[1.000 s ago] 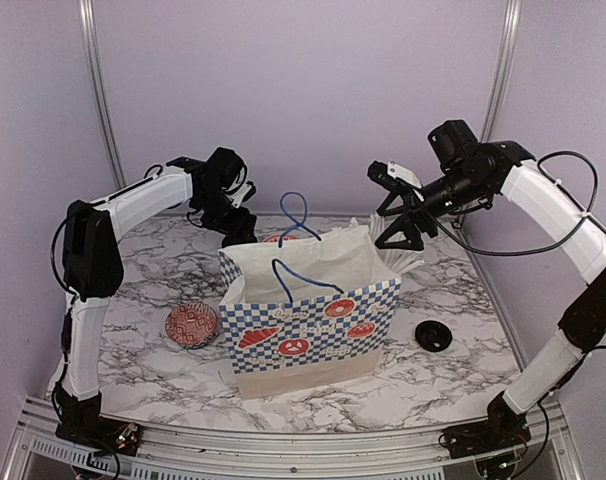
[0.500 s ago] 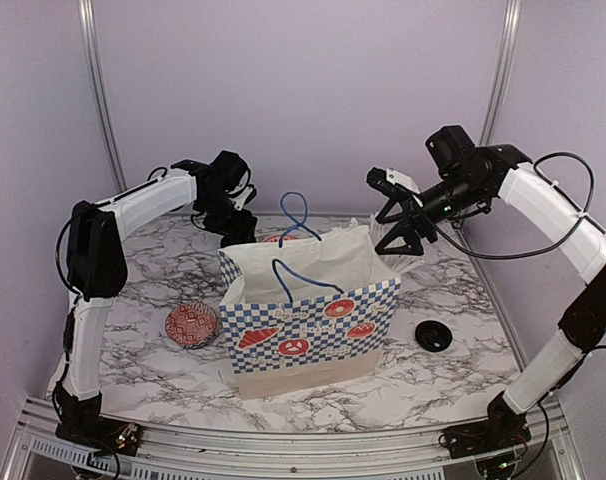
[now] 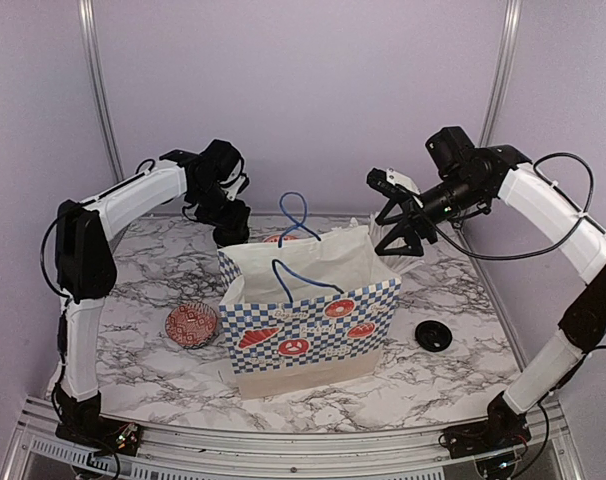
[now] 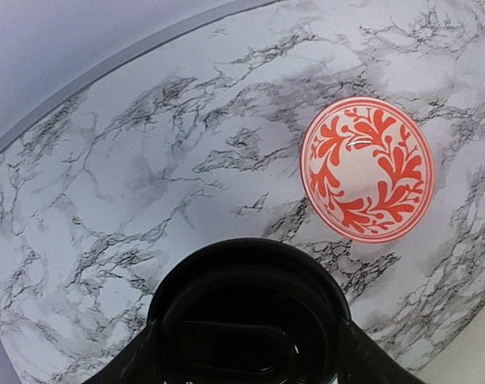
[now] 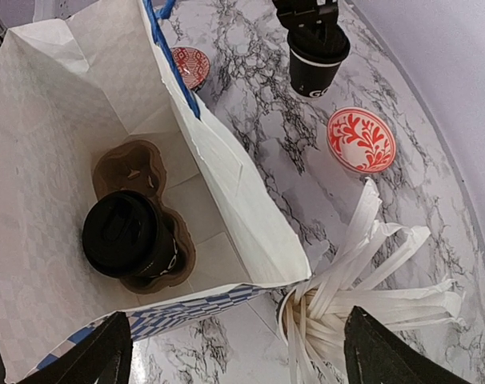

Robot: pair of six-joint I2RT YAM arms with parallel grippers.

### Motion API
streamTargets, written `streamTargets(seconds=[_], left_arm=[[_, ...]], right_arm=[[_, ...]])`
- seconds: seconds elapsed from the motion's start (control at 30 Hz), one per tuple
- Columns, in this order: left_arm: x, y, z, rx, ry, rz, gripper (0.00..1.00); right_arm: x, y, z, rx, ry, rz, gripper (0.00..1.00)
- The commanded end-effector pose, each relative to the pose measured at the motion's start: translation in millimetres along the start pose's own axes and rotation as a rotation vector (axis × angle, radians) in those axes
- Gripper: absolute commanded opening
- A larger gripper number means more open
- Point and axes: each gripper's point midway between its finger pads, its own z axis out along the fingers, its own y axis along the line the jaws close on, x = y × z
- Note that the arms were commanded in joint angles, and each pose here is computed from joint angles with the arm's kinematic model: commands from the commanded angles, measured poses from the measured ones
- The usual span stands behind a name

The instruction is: Pack the takeout coffee

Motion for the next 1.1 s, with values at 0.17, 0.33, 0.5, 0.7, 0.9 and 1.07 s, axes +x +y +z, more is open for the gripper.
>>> streamTargets(seconds=[0.17, 0.33, 0.5, 0.7, 0.9, 1.07], left_arm=[[3.7, 23.4, -166.3, -0.030, -0.226, -0.019, 0.54], [55.8, 21.0, -201.2, 0.021, -0.221, -0.030, 0.54], [115.9, -1.5, -210.3, 0.130, -0.165, -0.046, 0.55], [172.7, -24.0, -196.3, 0.165, -0.037, -0.022, 0.55], [211.4, -37.9, -177.1, 0.168, 0.043, -0.055, 0.55], [231.1, -50.6, -158.7, 0.188, 0.080, -0.086, 0.56]], right_arm=[[-11.4, 9.7, -19.6, 0.023, -0.043, -0.036, 0.89], [-15.7, 11.0, -23.3, 0.025, -0.056, -0.045, 0.89], [-18.7, 12.2, -24.6, 0.019, -0.067, -0.050, 0.89], [-23.7, 12.3, -22.4, -0.006, -0.080, -0.048, 0.89], [-24.2, 12.0, -19.6, -0.020, -0.082, -0.046, 0.89], [-24.6, 10.9, -17.2, -0.028, -0.083, -0.048, 0.89]])
